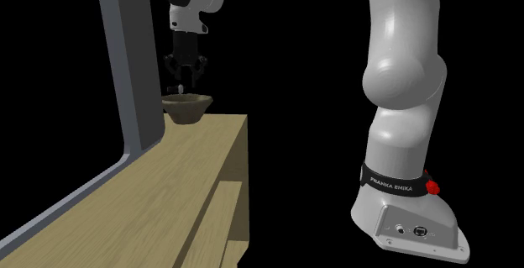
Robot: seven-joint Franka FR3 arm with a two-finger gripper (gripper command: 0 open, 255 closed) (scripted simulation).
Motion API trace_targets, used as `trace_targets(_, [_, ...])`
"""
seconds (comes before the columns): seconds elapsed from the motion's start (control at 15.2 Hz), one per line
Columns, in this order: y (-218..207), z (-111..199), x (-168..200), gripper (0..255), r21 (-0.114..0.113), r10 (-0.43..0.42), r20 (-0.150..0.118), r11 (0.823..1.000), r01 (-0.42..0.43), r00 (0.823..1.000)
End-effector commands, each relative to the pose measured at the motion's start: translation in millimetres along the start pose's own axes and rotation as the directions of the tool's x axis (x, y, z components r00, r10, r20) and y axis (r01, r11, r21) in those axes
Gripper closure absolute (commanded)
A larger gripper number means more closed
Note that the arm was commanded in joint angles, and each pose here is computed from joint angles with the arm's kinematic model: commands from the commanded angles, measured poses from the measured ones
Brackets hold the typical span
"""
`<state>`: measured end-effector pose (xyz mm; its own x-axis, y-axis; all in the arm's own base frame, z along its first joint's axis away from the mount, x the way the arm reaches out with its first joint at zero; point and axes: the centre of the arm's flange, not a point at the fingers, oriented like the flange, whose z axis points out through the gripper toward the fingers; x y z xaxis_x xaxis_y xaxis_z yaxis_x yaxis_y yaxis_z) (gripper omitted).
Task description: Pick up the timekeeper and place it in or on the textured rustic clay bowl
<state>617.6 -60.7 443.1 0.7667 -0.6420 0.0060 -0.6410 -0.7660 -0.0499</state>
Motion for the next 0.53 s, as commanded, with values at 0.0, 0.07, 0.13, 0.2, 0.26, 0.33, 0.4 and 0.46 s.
trace_targets(0.0, [0, 0, 0, 0, 0.0, 0.0, 0.0, 1.0, 0.0, 1.0])
trace_targets(0.07, [0, 0, 0, 0, 0.0, 0.0, 0.0, 1.0, 0.0, 1.0])
trace_targets(0.13, [0, 0, 0, 0, 0.0, 0.0, 0.0, 1.0, 0.0, 1.0])
trace_targets(0.2, [0, 0, 0, 0, 0.0, 0.0, 0.0, 1.0, 0.0, 1.0])
trace_targets(0.26, [0, 0, 0, 0, 0.0, 0.0, 0.0, 1.0, 0.0, 1.0])
trace_targets(0.33, [0, -13, 0, 0, 0.0, 0.0, 0.0, 1.0, 0.0, 1.0])
trace_targets(0.4, [0, -26, 0, 0, 0.0, 0.0, 0.0, 1.0, 0.0, 1.0])
trace_targets(0.46, [0, -40, 0, 0, 0.0, 0.0, 0.0, 1.0, 0.0, 1.0])
